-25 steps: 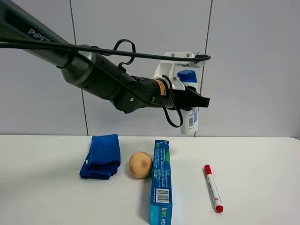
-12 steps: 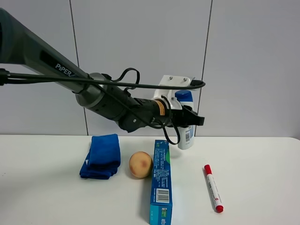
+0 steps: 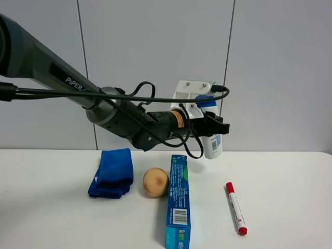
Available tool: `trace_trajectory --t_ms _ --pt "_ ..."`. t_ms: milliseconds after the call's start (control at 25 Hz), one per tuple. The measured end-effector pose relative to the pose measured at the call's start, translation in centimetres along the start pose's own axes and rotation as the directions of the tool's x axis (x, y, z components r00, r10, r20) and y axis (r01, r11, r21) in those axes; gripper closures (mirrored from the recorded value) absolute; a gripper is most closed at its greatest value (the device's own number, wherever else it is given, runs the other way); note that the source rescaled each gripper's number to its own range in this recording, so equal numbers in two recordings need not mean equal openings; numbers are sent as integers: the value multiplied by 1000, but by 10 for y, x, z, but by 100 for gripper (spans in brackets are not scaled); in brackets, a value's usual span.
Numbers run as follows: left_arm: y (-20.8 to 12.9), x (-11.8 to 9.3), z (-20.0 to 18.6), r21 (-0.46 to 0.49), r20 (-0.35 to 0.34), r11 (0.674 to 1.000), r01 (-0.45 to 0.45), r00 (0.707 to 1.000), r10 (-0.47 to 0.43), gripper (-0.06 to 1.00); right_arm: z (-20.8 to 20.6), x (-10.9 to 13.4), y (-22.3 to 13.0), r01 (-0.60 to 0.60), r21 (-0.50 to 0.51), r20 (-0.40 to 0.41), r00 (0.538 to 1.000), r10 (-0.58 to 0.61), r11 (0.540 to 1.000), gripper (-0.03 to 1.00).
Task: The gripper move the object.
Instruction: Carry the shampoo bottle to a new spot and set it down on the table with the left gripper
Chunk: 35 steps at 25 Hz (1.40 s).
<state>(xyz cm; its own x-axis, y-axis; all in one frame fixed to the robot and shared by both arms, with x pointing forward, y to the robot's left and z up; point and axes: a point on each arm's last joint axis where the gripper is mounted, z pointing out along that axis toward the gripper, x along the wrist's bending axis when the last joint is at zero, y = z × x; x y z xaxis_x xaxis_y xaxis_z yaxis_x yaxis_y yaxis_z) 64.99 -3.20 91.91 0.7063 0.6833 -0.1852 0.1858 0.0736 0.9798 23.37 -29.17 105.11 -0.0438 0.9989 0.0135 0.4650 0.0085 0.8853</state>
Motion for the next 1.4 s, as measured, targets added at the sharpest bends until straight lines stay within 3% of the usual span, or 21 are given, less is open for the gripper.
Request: trace_trajectory --t_ms 480,1400 --pt "-22 12 1 46 -7 999 -15 1000 16 94 0 0 0 0 0 0 1000 0 1000 -3" --pt "-29 3 0 101 111 977 -189 978 177 94 0 0 0 0 0 0 1000 0 1000 -3"
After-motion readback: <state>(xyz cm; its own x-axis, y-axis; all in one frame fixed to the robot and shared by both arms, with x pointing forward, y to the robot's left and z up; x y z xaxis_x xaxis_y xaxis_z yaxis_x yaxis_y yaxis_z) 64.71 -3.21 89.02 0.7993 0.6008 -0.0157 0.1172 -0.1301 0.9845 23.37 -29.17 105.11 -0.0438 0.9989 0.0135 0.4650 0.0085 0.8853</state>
